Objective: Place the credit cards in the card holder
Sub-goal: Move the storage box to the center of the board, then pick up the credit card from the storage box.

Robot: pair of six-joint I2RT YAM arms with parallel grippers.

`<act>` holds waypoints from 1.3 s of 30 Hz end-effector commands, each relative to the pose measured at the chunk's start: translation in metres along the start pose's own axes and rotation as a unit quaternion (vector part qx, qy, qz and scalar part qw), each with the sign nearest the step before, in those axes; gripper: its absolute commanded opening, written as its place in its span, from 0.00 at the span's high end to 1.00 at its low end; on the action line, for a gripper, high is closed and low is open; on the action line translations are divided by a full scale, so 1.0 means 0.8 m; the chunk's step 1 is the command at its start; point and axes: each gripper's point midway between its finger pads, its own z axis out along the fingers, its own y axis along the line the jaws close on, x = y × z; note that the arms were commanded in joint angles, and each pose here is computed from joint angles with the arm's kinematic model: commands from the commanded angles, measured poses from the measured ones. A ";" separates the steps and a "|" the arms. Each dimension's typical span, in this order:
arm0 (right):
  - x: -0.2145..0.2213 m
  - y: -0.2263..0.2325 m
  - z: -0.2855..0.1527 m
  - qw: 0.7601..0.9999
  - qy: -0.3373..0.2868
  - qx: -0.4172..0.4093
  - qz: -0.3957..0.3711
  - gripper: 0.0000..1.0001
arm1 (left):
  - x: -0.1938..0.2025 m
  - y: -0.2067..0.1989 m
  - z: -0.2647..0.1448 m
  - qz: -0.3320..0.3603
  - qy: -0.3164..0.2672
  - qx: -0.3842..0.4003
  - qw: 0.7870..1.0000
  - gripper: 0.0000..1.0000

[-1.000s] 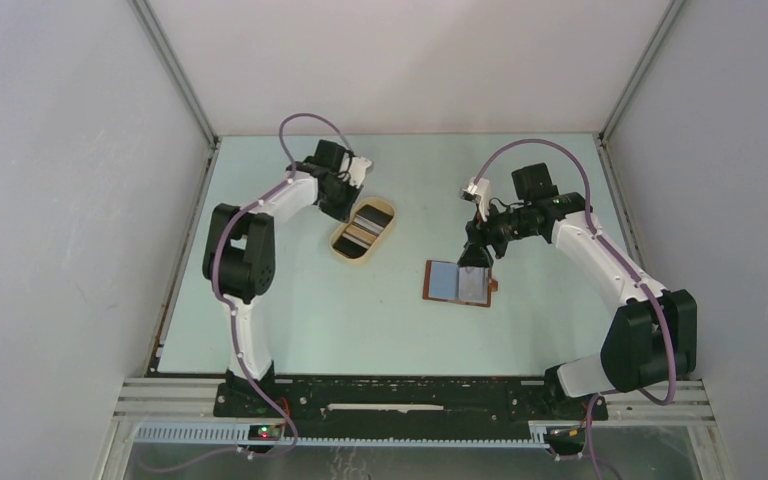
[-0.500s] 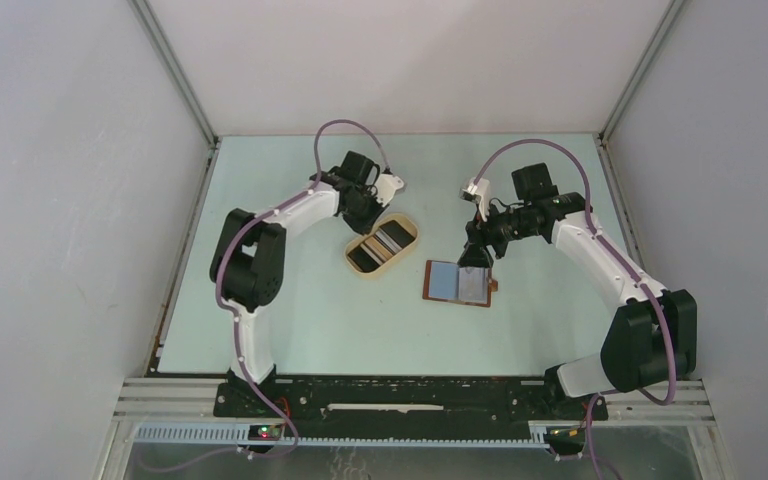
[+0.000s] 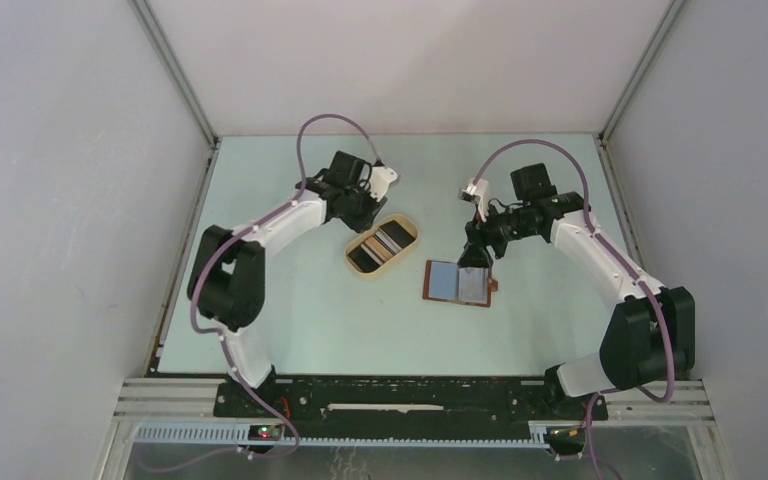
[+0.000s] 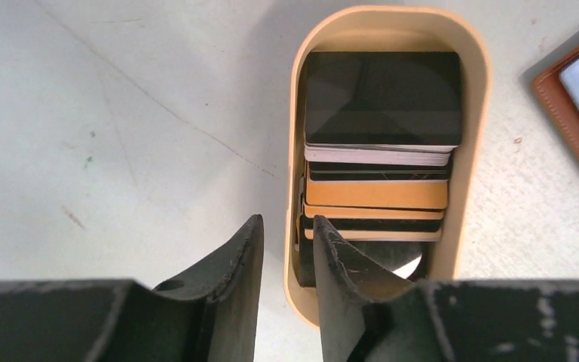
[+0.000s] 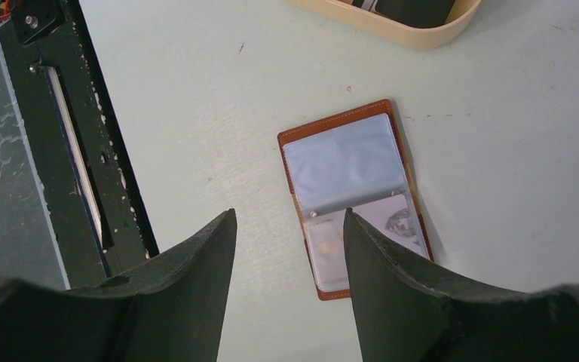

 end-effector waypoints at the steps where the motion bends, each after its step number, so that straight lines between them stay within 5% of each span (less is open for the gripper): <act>1: -0.016 -0.005 -0.005 1.000 -0.009 0.011 -0.023 0.37 | -0.050 0.014 -0.063 -0.034 -0.116 -0.049 0.991 0.64; 11: -0.074 -0.007 0.001 0.991 -0.023 0.078 -0.102 0.35 | -0.078 -0.020 -0.171 -0.076 -0.367 -0.045 0.926 0.59; 17: -0.130 -0.008 0.034 0.989 0.027 0.077 -0.122 0.36 | -0.057 -0.009 -0.231 -0.124 -0.490 -0.094 0.858 0.30; 20: -0.155 -0.013 0.059 0.988 0.040 0.083 -0.126 0.36 | -0.047 -0.011 -0.241 -0.123 -0.510 -0.103 0.845 0.15; 25: -0.184 -0.035 0.108 0.987 0.060 0.100 -0.107 0.37 | -0.043 -0.013 -0.257 -0.150 -0.530 -0.099 0.829 0.07; 39: -0.135 -0.096 0.208 0.982 0.134 0.127 -0.025 0.41 | -0.030 -0.003 -0.257 -0.216 -0.545 -0.104 0.804 0.05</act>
